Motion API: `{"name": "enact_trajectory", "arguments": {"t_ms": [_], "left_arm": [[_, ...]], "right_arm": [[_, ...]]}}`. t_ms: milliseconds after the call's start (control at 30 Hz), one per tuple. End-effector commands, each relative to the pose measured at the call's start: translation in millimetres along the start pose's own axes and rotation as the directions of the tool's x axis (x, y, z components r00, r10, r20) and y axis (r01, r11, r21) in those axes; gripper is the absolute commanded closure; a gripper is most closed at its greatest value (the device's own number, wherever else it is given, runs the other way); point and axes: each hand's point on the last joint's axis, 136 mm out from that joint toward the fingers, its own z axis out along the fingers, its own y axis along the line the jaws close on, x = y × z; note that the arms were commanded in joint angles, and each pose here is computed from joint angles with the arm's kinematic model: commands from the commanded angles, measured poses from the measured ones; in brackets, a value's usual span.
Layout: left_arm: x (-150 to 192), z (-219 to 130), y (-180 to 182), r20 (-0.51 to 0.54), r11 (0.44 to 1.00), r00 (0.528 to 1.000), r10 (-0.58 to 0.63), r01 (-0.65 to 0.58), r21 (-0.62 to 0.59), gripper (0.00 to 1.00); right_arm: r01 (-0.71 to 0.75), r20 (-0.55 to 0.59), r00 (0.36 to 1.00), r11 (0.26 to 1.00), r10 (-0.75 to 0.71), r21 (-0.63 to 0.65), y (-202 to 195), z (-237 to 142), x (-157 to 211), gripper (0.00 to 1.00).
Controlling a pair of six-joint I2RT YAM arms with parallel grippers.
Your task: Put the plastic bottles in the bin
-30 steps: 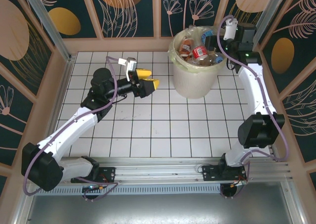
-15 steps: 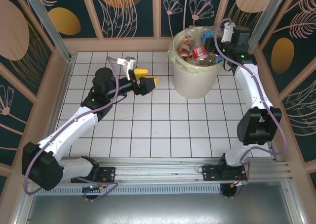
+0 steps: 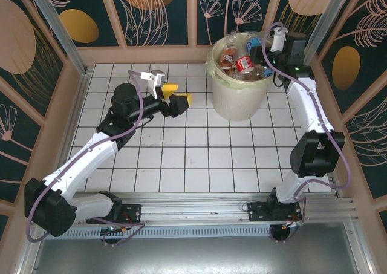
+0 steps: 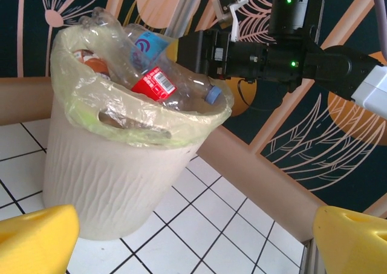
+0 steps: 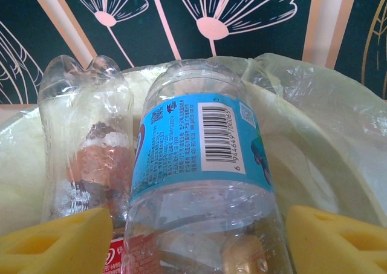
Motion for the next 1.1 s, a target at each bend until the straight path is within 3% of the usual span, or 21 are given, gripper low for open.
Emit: {"name": "enact_trajectory", "arguments": {"t_ms": [0,400,733,900,1067], "left_arm": [[-10,-4,-7,0.027,0.999,0.999,0.036,-0.036,-0.001,0.01],[-11,-4,-4,0.029,0.999,0.999,0.042,-0.042,-0.021,0.01],[-11,-5,0,0.032,0.998,0.998,0.048,-0.046,-0.044,0.01],[-18,-12,21,0.059,0.980,0.995,0.085,-0.073,-0.184,0.01],[-33,-34,40,0.088,0.918,0.975,0.206,-0.161,-0.362,0.01]], "right_arm": [[0.014,0.082,0.997,1.000,-0.012,-0.022,12,-20,-34,0.23],[0.076,0.122,0.990,0.993,-0.064,-0.093,55,-18,-31,0.24],[0.090,0.139,0.987,0.992,-0.077,-0.089,62,-21,-36,0.21],[0.092,0.158,0.985,0.991,-0.076,-0.094,65,-35,-38,0.16],[0.092,0.204,0.977,0.991,-0.070,-0.098,69,-56,-40,0.07]]}}
